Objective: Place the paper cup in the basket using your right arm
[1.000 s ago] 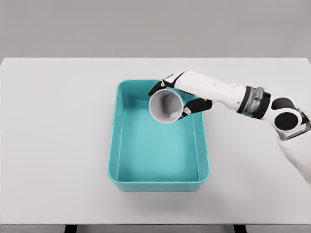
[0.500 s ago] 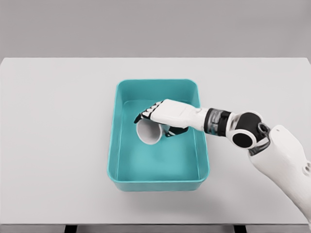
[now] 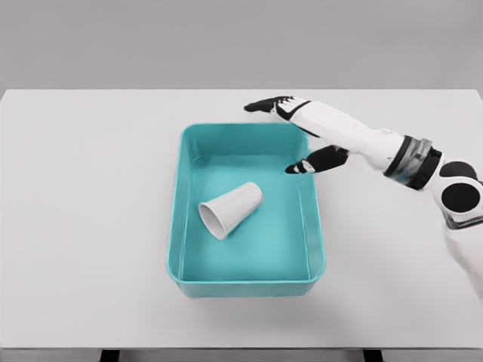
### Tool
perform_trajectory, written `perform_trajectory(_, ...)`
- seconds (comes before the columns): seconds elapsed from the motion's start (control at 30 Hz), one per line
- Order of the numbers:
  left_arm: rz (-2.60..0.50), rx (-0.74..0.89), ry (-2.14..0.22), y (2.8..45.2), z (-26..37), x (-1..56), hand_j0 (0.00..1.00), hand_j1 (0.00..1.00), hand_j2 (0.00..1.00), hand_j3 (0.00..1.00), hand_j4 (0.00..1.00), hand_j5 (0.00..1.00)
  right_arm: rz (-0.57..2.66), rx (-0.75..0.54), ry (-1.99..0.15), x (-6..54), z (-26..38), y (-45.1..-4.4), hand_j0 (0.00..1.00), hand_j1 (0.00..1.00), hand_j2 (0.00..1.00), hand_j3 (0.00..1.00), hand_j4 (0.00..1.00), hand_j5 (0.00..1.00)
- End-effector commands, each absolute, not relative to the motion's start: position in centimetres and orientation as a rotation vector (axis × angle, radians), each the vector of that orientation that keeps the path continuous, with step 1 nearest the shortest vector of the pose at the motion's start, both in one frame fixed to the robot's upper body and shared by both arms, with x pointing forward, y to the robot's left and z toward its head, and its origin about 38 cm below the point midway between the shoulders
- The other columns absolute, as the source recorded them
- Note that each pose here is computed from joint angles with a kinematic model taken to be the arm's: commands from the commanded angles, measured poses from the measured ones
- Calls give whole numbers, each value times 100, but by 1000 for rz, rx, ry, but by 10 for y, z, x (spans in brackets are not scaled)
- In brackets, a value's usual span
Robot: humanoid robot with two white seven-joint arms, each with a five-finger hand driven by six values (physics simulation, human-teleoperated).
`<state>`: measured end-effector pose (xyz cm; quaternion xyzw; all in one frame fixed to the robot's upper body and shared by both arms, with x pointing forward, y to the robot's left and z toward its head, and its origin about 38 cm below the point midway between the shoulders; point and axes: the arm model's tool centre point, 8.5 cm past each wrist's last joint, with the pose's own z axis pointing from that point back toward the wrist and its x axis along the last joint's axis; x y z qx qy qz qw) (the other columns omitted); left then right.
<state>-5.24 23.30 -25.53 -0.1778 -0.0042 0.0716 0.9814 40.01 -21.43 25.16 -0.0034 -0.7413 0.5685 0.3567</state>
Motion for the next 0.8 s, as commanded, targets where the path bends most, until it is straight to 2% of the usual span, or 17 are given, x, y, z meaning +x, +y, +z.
perform_trajectory(0.0, 144, -358, -8, 233, -255, -52, 100, 100, 100, 100, 100, 100, 1205, 19, -2075, 400, 293, -272, 100, 100, 100, 100, 100, 100)
perform_trajectory(0.03, 144, -358, -8, 233, -255, -52, 100, 100, 100, 100, 100, 100, 1119, -37, -2057, 403, 288, -301, 100, 100, 100, 100, 100, 100)
perform_trajectory(0.1, 144, -358, -8, 233, -255, -52, 100, 100, 100, 100, 100, 100, 1042, -73, -1971, 408, 261, -329, 100, 100, 100, 100, 100, 100)
perform_trajectory(0.13, 144, -358, -8, 233, -255, -52, 100, 100, 100, 100, 100, 100, 1029, -79, -1952, 407, 255, -333, 100, 100, 100, 100, 100, 100)
perform_trajectory(0.2, 144, -358, -8, 233, -255, -52, 100, 100, 100, 100, 100, 100, 1042, -188, -1861, 405, 242, -349, 100, 100, 100, 100, 100, 100)
perform_trajectory(0.77, 147, -358, -9, 233, -255, -52, 100, 100, 100, 100, 100, 100, 998, -166, -1818, 411, 226, -352, 100, 100, 100, 100, 100, 100)
